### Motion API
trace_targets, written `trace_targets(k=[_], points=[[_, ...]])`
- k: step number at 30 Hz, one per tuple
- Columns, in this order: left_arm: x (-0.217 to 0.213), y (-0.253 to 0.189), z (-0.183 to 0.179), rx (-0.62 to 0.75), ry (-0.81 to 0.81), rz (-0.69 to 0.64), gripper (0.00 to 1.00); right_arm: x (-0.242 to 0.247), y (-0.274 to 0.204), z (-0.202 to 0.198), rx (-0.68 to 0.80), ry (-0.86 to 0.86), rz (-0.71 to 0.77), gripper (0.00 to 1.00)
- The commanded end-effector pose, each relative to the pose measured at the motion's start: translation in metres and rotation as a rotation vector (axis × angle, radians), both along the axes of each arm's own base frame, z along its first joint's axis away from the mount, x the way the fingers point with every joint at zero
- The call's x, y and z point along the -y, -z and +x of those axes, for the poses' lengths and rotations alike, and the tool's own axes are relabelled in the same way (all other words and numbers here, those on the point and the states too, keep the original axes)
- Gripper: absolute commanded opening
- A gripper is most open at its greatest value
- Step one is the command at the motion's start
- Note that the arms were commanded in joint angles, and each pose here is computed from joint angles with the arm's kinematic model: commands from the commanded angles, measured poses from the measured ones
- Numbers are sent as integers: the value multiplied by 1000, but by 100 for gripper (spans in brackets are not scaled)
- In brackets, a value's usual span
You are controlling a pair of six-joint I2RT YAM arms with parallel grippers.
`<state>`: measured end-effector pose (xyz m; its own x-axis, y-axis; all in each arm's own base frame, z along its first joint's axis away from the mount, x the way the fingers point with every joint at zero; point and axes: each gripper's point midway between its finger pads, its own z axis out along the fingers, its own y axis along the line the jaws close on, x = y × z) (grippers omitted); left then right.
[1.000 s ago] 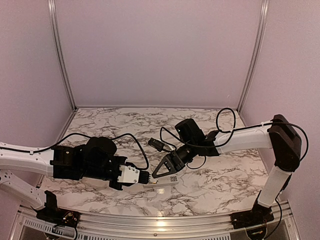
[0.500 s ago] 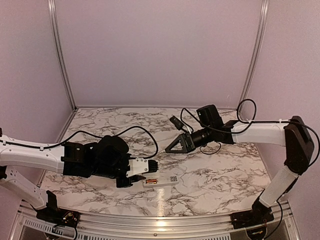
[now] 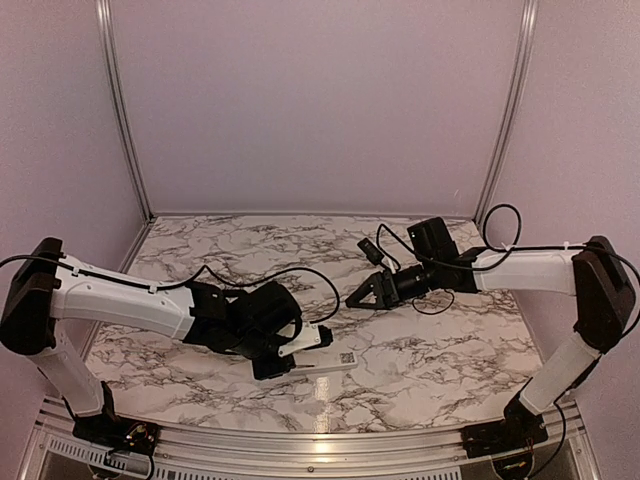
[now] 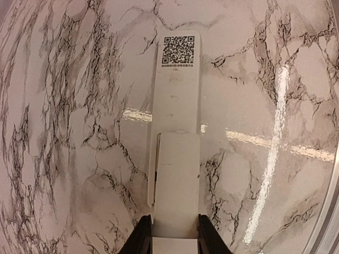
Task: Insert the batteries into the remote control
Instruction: Load the battery cover onto the remote control without the battery cover.
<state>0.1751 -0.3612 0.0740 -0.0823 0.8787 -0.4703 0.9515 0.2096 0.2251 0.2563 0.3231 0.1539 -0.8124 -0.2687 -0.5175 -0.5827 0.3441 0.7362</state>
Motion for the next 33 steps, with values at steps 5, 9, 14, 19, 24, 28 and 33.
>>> trace_targets(k=[5,9,14,19,24,28,33], points=[[1,9,12,-25,-35,51,21,5,0,4,-1,14,4,49],[0,12,12,-48,-32,54,21,7,2,4,-4,14,4,48],[-1,15,11,-67,-26,63,22,12,3,7,-23,29,17,48],[-2,17,11,-67,-28,70,22,12,2,7,-24,28,25,49],[1,19,14,-67,-28,76,23,12,1,6,-26,24,29,48],[0,22,16,-64,-34,85,23,11,1,5,-30,20,34,48],[1,23,16,-64,-28,82,26,11,1,5,-32,18,36,48]])
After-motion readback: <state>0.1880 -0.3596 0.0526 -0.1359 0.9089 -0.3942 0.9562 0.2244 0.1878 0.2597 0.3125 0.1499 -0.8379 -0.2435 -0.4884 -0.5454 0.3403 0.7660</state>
